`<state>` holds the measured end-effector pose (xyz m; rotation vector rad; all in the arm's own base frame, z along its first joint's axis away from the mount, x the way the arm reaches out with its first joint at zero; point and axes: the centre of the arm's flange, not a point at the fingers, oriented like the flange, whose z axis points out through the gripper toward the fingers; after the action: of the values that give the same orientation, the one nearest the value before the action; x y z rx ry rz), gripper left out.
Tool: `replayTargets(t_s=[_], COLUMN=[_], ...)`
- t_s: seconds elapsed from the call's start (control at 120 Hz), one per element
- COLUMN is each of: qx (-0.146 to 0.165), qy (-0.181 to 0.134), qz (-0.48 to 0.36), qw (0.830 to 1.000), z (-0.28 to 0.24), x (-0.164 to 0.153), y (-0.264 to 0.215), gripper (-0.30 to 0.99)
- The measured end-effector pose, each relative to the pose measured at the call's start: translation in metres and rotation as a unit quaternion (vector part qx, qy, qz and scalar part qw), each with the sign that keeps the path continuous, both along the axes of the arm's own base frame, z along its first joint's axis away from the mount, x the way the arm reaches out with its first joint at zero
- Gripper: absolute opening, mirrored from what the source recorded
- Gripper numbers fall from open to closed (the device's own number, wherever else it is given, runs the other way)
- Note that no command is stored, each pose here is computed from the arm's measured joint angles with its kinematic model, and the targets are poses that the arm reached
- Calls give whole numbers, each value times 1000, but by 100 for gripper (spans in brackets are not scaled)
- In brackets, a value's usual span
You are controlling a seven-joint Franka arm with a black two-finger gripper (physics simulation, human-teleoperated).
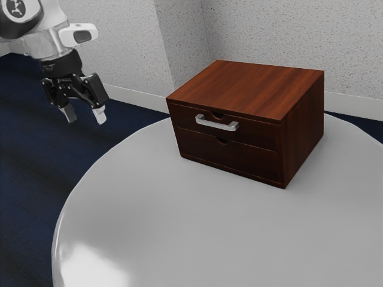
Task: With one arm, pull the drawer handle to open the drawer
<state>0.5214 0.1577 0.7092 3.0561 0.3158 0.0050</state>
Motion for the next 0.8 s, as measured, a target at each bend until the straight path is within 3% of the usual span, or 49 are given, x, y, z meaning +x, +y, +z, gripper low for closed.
replayTargets(t_s=[0.175, 0.2, 0.242, 0.275, 0.367, 0.45, 0.5, 0.567, 0.667, 0.8], qx=[17, 32, 52, 56, 14, -28, -22, -6, 5, 12], qy=[-47, -78, -155, -182, -117, -50, -10, 19, 23, -21], qz=[-7, -9, -21, -19, 59, 130, 167, 222, 329, 416], qw=[999, 996, 986, 981, 991, 990, 986, 975, 944, 909], z=[13, 44, 117, 145, 95, 51, 20, -11, -30, -24], x=[6, -5, -43, -63, -23, 7, 28, 48, 64, 54], y=[6, 5, -12, -23, -52, -100, -132, -160, -158, -191], gripper=[67, 67, 67, 67, 67, 67, 67, 66, 65, 63])
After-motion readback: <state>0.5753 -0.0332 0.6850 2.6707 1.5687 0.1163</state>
